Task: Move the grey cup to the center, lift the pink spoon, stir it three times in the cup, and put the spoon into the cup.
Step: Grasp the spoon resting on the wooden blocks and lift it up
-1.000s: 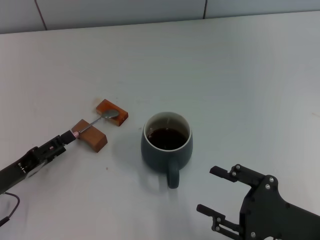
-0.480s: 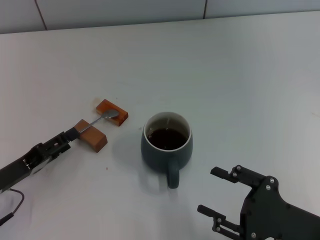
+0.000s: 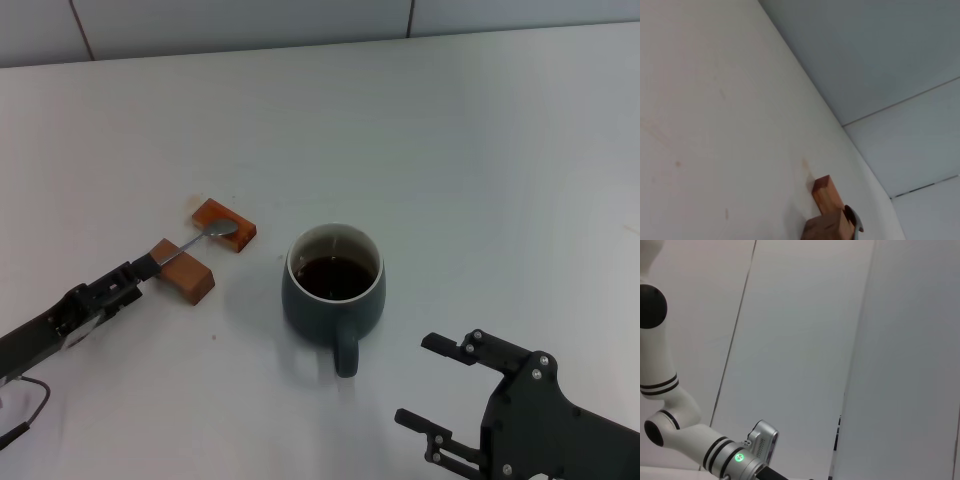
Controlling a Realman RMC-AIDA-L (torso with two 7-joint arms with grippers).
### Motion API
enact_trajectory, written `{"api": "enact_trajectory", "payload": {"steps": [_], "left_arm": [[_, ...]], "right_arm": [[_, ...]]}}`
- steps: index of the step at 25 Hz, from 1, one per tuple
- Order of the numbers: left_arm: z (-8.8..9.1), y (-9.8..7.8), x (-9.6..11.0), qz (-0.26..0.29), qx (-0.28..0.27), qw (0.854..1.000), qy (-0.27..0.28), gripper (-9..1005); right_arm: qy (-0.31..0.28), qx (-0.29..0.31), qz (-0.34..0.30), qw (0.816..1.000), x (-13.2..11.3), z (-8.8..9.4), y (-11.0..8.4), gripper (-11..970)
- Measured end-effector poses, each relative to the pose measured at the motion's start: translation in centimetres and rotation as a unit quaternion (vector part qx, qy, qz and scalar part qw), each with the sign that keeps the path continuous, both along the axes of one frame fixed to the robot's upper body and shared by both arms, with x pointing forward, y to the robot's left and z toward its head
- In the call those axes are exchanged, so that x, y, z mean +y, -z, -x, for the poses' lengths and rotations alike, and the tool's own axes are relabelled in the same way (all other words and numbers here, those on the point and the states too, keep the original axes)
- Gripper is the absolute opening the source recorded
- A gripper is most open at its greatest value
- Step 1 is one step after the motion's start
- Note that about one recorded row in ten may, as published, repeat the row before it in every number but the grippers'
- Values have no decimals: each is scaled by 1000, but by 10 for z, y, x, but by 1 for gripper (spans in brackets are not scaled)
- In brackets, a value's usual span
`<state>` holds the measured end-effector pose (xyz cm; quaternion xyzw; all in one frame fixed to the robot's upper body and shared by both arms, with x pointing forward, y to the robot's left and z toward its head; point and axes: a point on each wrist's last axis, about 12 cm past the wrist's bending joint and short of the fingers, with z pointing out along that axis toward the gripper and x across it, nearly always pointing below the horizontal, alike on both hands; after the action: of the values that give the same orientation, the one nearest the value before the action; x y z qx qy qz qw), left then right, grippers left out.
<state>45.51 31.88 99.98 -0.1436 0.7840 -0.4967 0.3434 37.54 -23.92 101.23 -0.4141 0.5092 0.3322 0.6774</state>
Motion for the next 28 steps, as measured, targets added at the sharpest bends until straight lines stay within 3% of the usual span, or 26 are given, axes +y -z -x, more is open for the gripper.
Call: {"api": "enact_trajectory", "payload": {"steps": [10, 12, 28], "left_arm": [[-1, 0, 1, 2, 6, 1000, -5, 701], [-1, 1, 1, 2, 10, 1000, -8, 596], [-2, 3, 3, 1, 20, 1000, -17, 492]], "right_arm": [[0, 0, 0, 1000, 0, 0, 0, 632], [-1, 0, 0, 1000, 0, 0, 0, 632], [-1, -1, 1, 1000, 0, 0, 0, 632]]}}
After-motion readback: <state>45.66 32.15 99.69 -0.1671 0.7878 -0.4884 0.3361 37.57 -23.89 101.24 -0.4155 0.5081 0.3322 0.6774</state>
